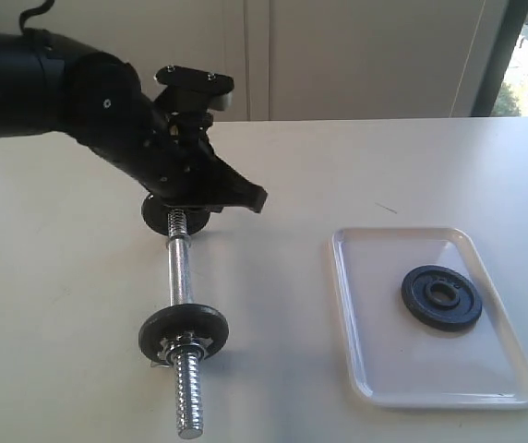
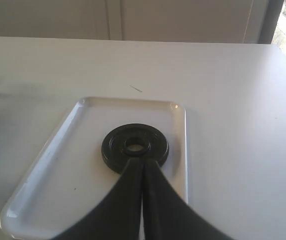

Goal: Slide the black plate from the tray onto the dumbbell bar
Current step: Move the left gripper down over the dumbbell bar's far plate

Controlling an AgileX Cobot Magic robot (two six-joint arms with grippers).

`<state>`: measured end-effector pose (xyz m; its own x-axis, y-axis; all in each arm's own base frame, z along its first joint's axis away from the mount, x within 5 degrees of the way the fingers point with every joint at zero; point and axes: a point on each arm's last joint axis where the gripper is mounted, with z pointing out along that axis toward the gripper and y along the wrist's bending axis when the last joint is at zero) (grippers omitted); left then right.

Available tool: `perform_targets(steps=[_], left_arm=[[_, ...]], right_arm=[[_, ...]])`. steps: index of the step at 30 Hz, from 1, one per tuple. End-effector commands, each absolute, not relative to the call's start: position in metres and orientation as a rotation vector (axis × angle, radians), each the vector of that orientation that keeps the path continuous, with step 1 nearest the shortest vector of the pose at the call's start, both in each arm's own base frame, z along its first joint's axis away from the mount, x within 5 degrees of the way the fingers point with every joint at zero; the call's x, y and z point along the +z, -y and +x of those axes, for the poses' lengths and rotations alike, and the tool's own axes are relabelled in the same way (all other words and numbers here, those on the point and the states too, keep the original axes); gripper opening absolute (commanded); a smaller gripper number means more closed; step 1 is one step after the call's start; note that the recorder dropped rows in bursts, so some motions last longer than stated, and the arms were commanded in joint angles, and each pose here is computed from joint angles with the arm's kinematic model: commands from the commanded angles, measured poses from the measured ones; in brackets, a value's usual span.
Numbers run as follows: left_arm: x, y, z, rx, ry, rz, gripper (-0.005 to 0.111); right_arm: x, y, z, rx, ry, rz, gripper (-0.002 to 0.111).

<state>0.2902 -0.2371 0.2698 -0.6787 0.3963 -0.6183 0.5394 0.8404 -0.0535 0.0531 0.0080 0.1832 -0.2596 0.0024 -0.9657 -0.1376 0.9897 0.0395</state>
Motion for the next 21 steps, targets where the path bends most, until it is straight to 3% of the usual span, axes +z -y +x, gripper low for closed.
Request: perform_targets(steps=[1,5,8,13,15,19,21], left_arm=[[0.281,0.213,0.309,-0.104,-2.435,0.526,0.000],[0.271,0.187,0.318,-0.045,-2.579,0.171,0.000],[0.260,0.184,0.320,-0.009,-2.637,0.110,0.000],[0.242,0.196,0.319,-0.142,-2.738,0.028,0.001],[0.235,0.199,0.319,-0.168,-2.767,-0.011,0.010],[0.222,0.205,0.320,-0.210,-2.814,-0.049,0.049],[0.218,0.207,0.322,-0.226,-2.819,-0.053,0.058]], right_arm=[[0.182,-0.008,0.053,0.134,-1.825,-0.102,0.001],[0.182,-0.008,0.053,0.134,-1.825,-0.102,0.001],[0.182,-0.008,0.053,0.134,-1.825,-0.102,0.001],[0.182,-0.008,0.053,0.134,-1.825,-0.102,0.001],[0.182,-0.008,0.053,0.134,-1.825,-0.102,0.001],[0.182,-0.008,0.053,0.134,-1.825,-0.102,0.001],[0.182,-0.008,0.053,0.134,-1.825,-0.102,0.001]])
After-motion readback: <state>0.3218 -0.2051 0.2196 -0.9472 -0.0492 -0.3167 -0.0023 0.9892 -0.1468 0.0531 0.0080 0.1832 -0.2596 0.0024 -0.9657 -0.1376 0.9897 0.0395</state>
